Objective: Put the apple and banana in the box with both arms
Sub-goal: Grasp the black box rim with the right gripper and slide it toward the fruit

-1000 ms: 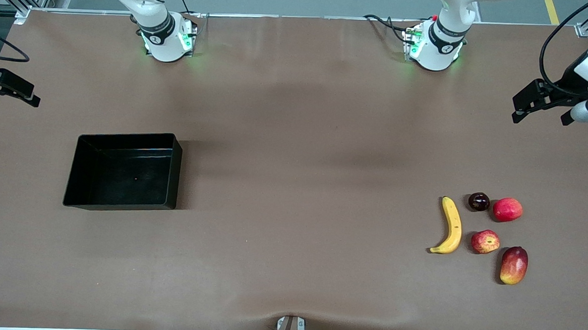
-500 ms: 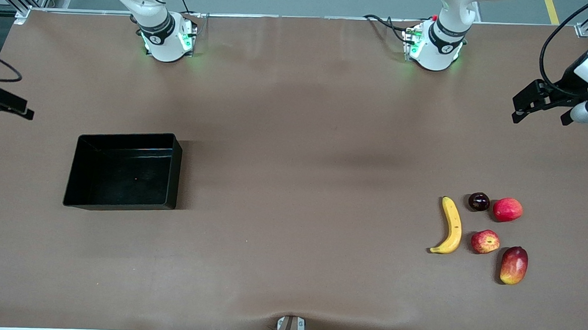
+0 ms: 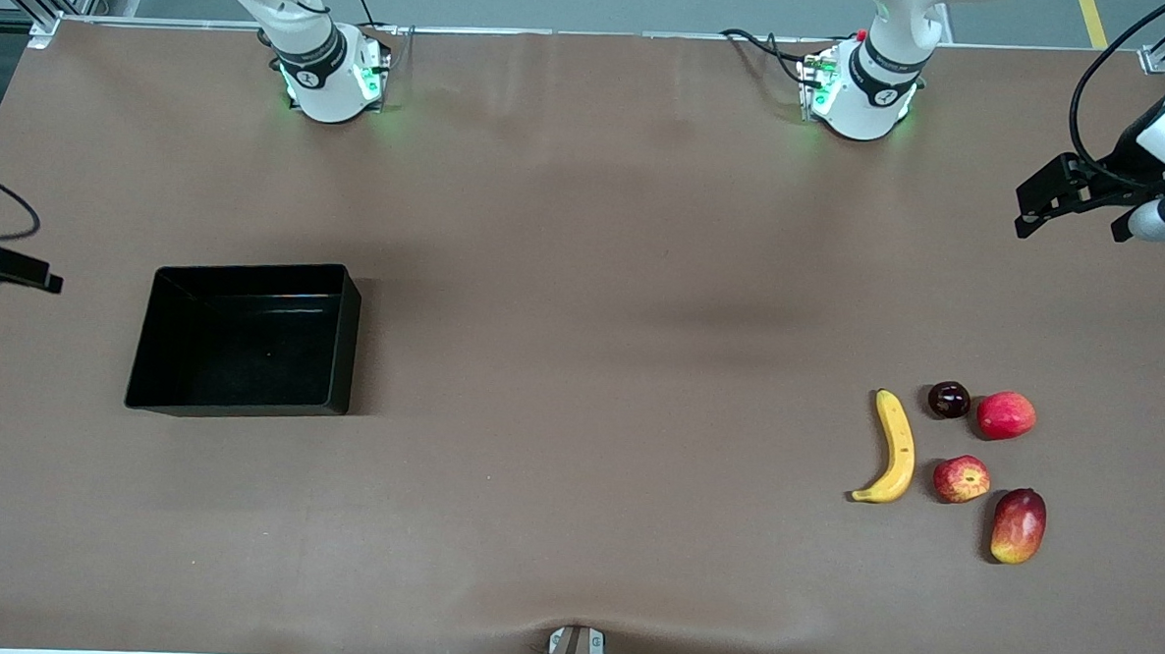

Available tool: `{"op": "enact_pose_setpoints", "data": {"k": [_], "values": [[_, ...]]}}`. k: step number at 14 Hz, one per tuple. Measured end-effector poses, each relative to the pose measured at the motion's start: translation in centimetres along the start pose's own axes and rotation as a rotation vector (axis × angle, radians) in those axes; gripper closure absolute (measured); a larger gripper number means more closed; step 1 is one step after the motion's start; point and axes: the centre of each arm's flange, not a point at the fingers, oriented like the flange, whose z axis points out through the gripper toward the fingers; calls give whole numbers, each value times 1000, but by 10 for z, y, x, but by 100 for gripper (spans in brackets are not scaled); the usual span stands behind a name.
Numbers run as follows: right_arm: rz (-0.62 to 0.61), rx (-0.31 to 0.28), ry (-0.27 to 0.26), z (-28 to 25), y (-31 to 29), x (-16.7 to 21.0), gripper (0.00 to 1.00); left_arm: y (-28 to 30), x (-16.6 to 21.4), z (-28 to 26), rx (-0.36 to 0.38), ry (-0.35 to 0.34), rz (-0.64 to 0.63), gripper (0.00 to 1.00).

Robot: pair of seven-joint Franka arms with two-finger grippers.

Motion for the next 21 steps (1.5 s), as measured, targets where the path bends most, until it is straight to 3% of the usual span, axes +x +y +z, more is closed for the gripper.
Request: {"op": "enact_pose_setpoints", "data": {"k": [4, 10, 14, 18, 21], "values": [[-18, -7, 30, 85, 25, 12, 0, 0, 0, 0, 0, -2, -2, 0], [-104, 23, -1, 163, 35, 20, 0, 0, 0, -1, 0, -2, -2, 0], [-116, 94, -1, 209, 67, 16, 4, -2, 0, -1, 0, -1, -5, 0], [-123, 93, 10, 254, 63, 4, 47, -2, 0, -1, 0, 0, -5, 0], [-143, 106, 16, 255, 58, 4, 80, -2, 0, -1, 0, 0, -4, 0]]}}
